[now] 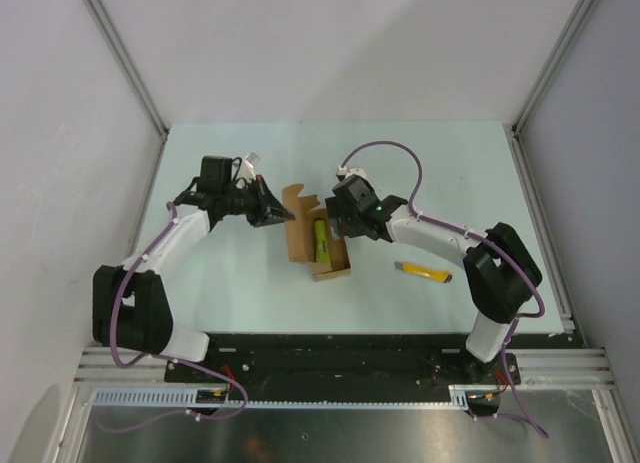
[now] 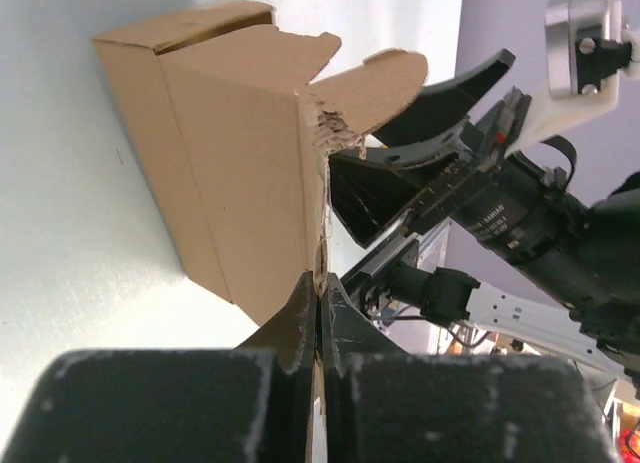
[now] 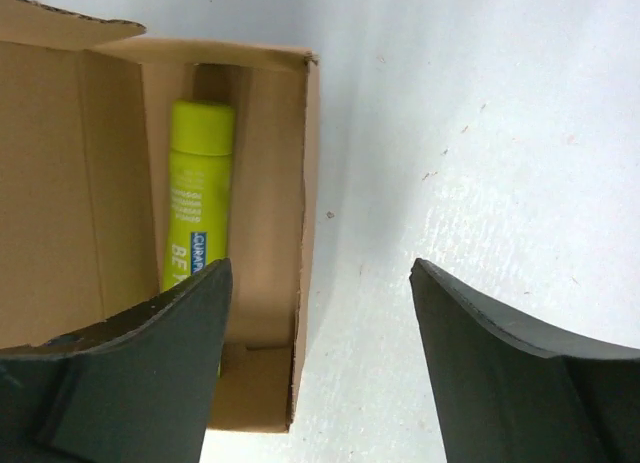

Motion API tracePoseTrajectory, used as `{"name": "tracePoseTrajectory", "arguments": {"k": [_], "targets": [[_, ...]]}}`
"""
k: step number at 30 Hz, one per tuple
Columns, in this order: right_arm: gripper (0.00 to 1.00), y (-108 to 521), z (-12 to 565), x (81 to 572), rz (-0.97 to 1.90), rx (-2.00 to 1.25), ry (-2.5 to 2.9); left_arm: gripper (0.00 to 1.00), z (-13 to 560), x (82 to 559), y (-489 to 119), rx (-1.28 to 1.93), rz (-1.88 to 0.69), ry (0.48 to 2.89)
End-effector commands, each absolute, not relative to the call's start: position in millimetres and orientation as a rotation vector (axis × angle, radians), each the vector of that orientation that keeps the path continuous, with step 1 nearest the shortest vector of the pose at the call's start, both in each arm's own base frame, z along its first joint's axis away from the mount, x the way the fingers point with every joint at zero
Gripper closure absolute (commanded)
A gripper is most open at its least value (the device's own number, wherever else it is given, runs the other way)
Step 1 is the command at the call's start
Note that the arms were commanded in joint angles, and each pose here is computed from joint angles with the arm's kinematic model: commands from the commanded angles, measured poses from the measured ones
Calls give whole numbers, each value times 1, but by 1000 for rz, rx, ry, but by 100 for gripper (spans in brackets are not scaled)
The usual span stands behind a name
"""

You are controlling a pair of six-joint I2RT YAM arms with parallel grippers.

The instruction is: Unpack the express box

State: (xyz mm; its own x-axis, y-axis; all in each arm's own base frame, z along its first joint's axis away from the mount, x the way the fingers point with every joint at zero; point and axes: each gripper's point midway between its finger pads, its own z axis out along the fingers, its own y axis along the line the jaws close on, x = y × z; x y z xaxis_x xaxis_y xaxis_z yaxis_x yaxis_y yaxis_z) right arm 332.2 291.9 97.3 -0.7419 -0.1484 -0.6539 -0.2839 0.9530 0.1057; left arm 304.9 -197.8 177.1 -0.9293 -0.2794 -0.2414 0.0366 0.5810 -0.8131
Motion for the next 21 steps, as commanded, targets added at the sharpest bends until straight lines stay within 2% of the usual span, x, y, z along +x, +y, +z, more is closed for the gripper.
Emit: {"name": "tracePoseTrajectory", "arguments": {"k": [1, 6, 8, 12, 16, 21], "targets": [[21, 291, 112, 343, 255, -274, 2385, 100, 212, 299, -206, -109, -1366, 2404], [21, 301, 132, 345, 348, -304, 2332, 100, 204, 295, -208, -97, -1397, 2441], [36, 315, 142, 343, 420, -339, 2297, 100, 204, 291, -209, -86, -1426, 2446], [44, 335, 142, 328, 418, -394, 2292, 100, 194, 286, -208, -85, -1422, 2467], [46, 349, 124, 315, 416, -403, 2332, 100, 183, 283, -203, -107, -1412, 2499], [43, 368, 104, 305, 441, -450, 2353, 100, 174, 280, -192, -117, -1359, 2504]]}}
